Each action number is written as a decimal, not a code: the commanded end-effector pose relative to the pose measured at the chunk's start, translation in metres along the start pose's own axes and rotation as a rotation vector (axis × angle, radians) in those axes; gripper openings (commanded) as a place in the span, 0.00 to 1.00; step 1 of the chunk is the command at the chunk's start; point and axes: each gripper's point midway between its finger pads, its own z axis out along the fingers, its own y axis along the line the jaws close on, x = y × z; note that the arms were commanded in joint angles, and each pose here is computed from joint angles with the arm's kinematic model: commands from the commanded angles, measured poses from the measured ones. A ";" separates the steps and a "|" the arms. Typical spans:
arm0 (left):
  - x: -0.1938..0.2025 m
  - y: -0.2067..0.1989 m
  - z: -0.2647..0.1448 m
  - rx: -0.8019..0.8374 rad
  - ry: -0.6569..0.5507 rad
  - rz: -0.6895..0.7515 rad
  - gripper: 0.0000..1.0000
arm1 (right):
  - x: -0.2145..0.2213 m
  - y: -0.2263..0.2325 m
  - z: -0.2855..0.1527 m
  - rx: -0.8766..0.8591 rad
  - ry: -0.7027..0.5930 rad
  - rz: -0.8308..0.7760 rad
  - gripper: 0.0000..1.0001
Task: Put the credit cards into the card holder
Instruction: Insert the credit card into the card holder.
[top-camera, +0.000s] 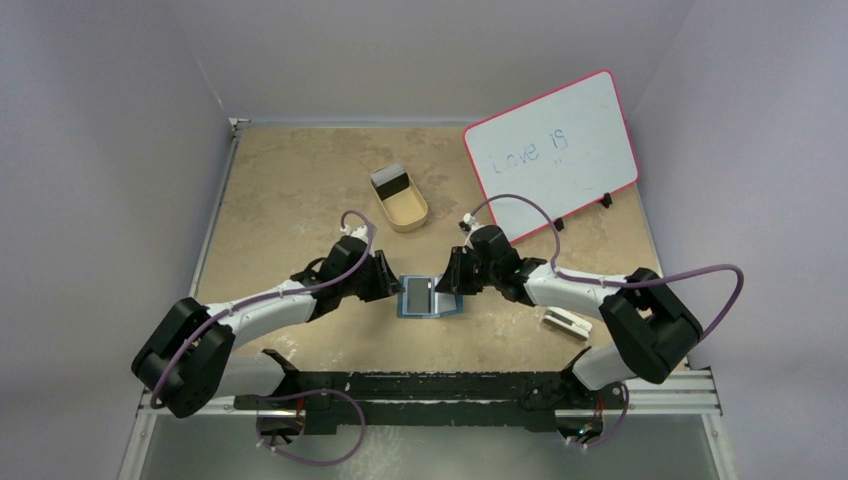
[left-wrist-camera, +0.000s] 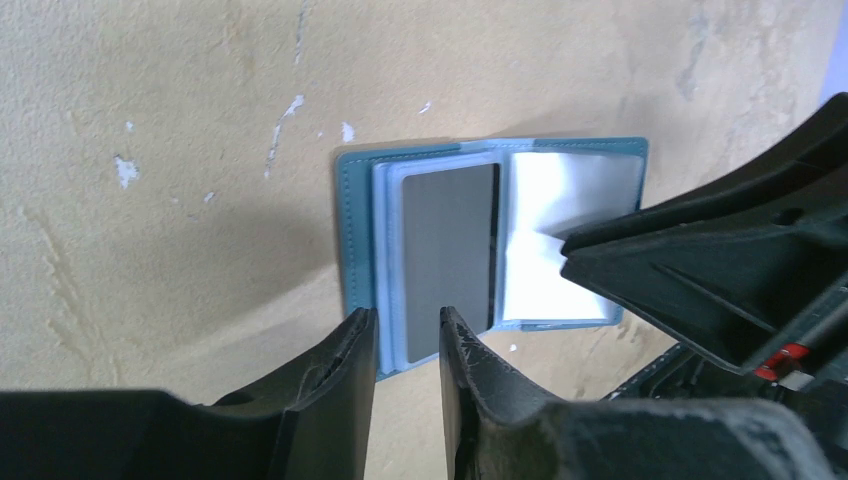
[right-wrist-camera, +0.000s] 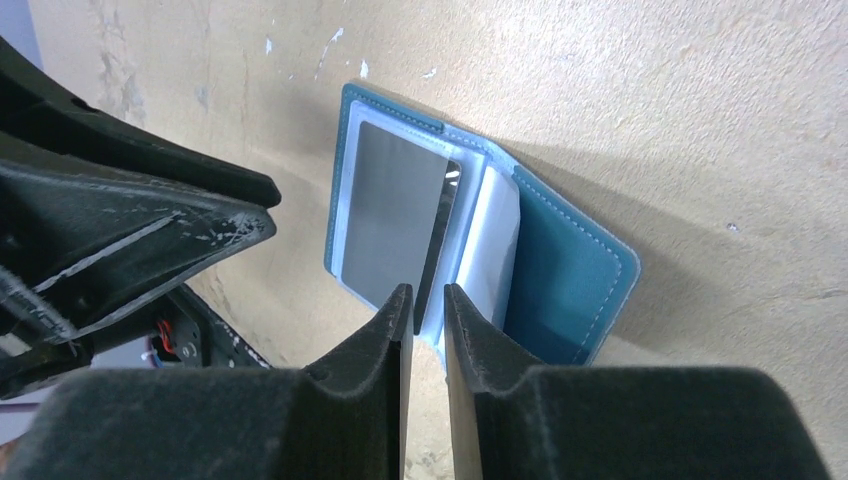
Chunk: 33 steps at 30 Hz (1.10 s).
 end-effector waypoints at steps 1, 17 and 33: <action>-0.025 -0.035 -0.003 0.138 -0.097 -0.031 0.30 | -0.017 0.012 0.005 -0.025 -0.043 -0.032 0.19; -0.016 -0.031 0.018 0.178 -0.076 -0.061 0.33 | 0.001 -0.003 0.018 -0.018 0.012 -0.044 0.16; -0.012 -0.024 0.021 0.156 -0.069 -0.044 0.34 | 0.017 -0.027 0.025 0.055 0.044 -0.015 0.15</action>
